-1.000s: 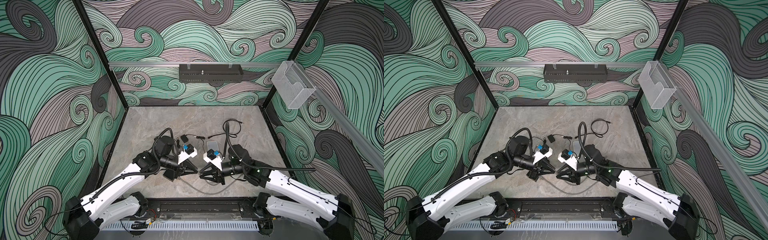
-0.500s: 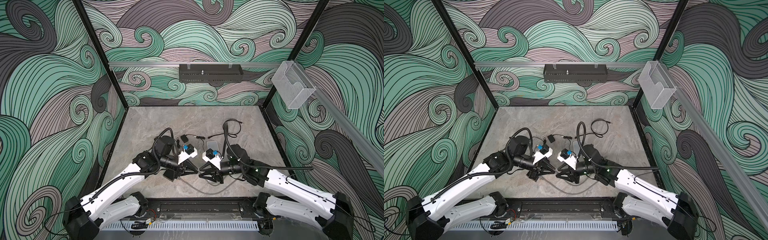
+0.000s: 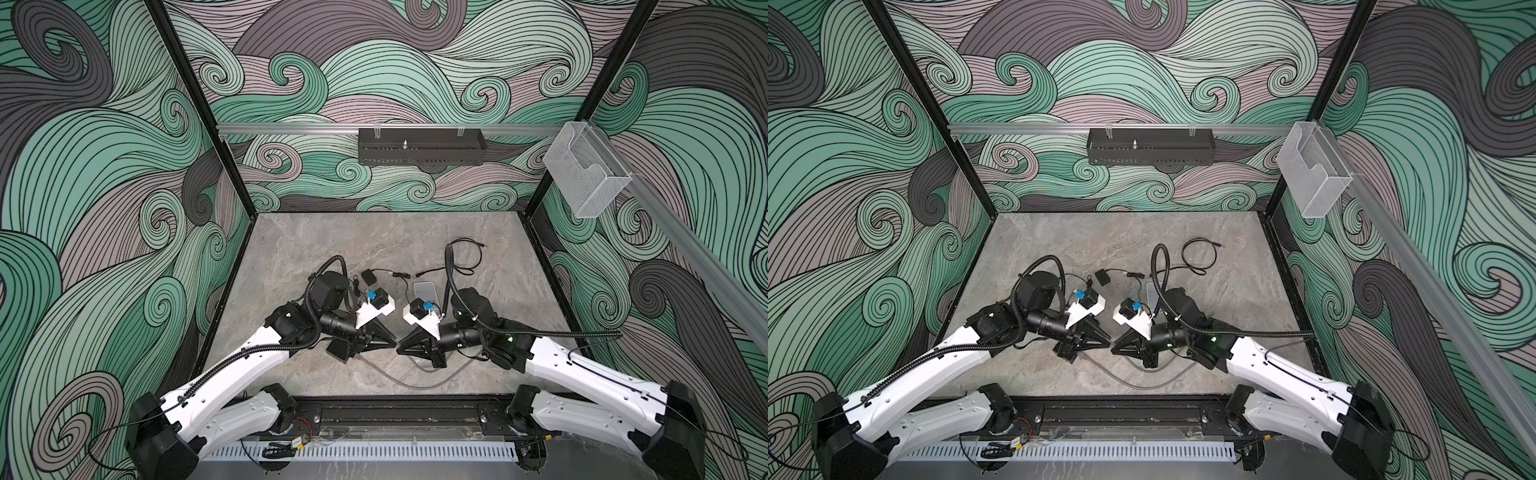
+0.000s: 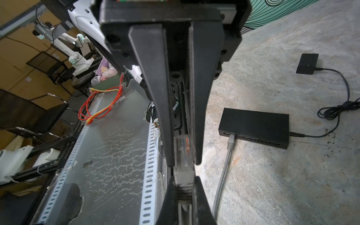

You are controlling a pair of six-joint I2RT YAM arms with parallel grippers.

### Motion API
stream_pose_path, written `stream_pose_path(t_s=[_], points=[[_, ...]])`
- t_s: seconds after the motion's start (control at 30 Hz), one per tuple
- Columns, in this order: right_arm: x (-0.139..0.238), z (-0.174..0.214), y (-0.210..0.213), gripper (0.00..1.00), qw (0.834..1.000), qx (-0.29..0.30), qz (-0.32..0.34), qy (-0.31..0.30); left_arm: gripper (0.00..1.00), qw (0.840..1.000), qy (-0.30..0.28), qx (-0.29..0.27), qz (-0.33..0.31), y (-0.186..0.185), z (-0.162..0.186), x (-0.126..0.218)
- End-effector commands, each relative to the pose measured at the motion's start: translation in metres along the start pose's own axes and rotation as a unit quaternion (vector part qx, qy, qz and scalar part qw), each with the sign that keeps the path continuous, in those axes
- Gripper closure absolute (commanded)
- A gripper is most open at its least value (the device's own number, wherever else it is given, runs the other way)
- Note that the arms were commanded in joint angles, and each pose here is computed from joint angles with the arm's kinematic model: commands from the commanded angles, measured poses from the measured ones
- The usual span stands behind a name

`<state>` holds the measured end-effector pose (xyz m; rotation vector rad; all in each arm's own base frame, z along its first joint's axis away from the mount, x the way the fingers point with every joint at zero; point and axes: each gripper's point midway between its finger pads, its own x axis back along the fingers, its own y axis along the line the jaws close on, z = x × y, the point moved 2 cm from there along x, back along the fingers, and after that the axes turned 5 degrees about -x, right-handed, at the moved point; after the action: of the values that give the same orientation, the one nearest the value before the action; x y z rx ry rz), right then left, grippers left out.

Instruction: Insert the plug into the switch port

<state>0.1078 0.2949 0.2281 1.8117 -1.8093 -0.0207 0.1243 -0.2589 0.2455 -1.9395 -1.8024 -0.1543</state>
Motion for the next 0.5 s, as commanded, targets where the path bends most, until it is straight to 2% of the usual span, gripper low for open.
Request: stream_pose_path(t_s=[0.0, 0.13, 0.2, 0.23, 0.33, 0.47], points=[[0.002, -0.005, 0.004, 1.00, 1.000, 0.010, -0.006, -0.011, 0.83, 1.000, -0.011, -0.020, -0.016, 0.001, -0.015, 0.005], [0.005, 0.000, -0.009, 1.00, 0.999, -0.001, 0.040, -0.001, 0.45, 0.997, -0.009, 0.011, -0.072, 0.015, -0.014, 0.009], [0.007, 0.005, -0.021, 1.00, 0.996, -0.007, 0.083, 0.018, 0.35, 0.987, -0.016, 0.063, -0.144, 0.035, -0.012, 0.014], [0.009, 0.007, -0.026, 1.00, 0.995, -0.007, 0.101, 0.027, 0.33, 0.977, -0.024, 0.098, -0.185, 0.047, -0.011, 0.019], [0.013, 0.014, -0.042, 1.00, 0.987, -0.009, 0.154, 0.049, 0.33, 0.930, -0.042, 0.209, -0.299, 0.076, 0.005, 0.037], [0.012, 0.021, -0.060, 1.00, 0.979, -0.017, 0.199, 0.049, 0.33, 0.844, -0.050, 0.329, -0.420, 0.105, 0.056, 0.058]])
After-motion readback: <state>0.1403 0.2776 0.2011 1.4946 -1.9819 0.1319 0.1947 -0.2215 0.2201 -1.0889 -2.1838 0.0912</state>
